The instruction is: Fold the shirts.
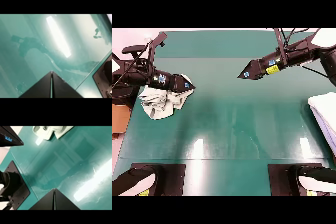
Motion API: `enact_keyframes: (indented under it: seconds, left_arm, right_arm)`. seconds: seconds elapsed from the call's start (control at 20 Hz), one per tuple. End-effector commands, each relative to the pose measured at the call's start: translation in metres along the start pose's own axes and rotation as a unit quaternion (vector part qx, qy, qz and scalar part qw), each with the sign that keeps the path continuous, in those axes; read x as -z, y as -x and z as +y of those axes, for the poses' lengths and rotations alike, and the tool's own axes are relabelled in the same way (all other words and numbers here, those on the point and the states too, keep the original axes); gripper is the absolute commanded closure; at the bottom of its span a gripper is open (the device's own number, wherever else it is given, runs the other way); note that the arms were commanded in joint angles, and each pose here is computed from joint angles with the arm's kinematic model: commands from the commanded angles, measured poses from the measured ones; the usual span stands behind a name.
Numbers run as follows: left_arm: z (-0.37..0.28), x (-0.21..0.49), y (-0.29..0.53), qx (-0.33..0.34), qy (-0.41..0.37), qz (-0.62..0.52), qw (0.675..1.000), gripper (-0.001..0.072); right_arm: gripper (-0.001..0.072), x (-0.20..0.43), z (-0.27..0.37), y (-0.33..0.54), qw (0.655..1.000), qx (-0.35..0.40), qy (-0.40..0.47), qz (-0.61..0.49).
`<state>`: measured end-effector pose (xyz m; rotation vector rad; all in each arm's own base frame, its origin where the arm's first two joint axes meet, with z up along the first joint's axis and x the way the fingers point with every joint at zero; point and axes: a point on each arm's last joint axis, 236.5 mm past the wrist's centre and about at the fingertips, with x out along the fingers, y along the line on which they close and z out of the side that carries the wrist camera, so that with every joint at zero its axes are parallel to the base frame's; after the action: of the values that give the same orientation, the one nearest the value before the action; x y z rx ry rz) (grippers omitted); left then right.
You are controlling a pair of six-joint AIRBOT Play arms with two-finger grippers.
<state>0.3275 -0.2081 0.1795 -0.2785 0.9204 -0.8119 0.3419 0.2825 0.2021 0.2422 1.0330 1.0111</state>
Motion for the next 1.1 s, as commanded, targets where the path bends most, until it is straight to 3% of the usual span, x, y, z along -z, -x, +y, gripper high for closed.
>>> enact_keyframes:
  seconds: [0.0,0.8,0.95,1.0,1.05]
  left_arm:
    - [0.0,0.0,0.0,0.0,0.0,0.0,1.0,0.0677]
    - [0.005,-0.015,0.001,-0.01,0.0,-0.031,0.999,0.0677]
    - [0.063,-0.014,0.009,-0.133,0.032,-0.035,0.99,0.0674]
    - [0.093,-0.013,0.02,-0.193,0.066,-0.042,0.978,0.0482]
    - [0.123,-0.01,0.035,-0.244,0.102,-0.048,0.963,0.0003]
  right_arm:
    - [0.0693,0.0,0.0,0.0,1.0,0.0,0.0,0.0]
    - [0.0693,-0.002,0.0,0.0,1.0,0.0,0.0,-0.003]
    - [0.0693,-0.009,-0.001,0.0,1.0,0.002,-0.015,-0.02]
    - [0.0691,-0.006,0.0,0.0,1.0,0.002,-0.025,-0.014]
    - [0.0637,-0.005,0.0,0.0,1.0,0.001,-0.028,-0.01]
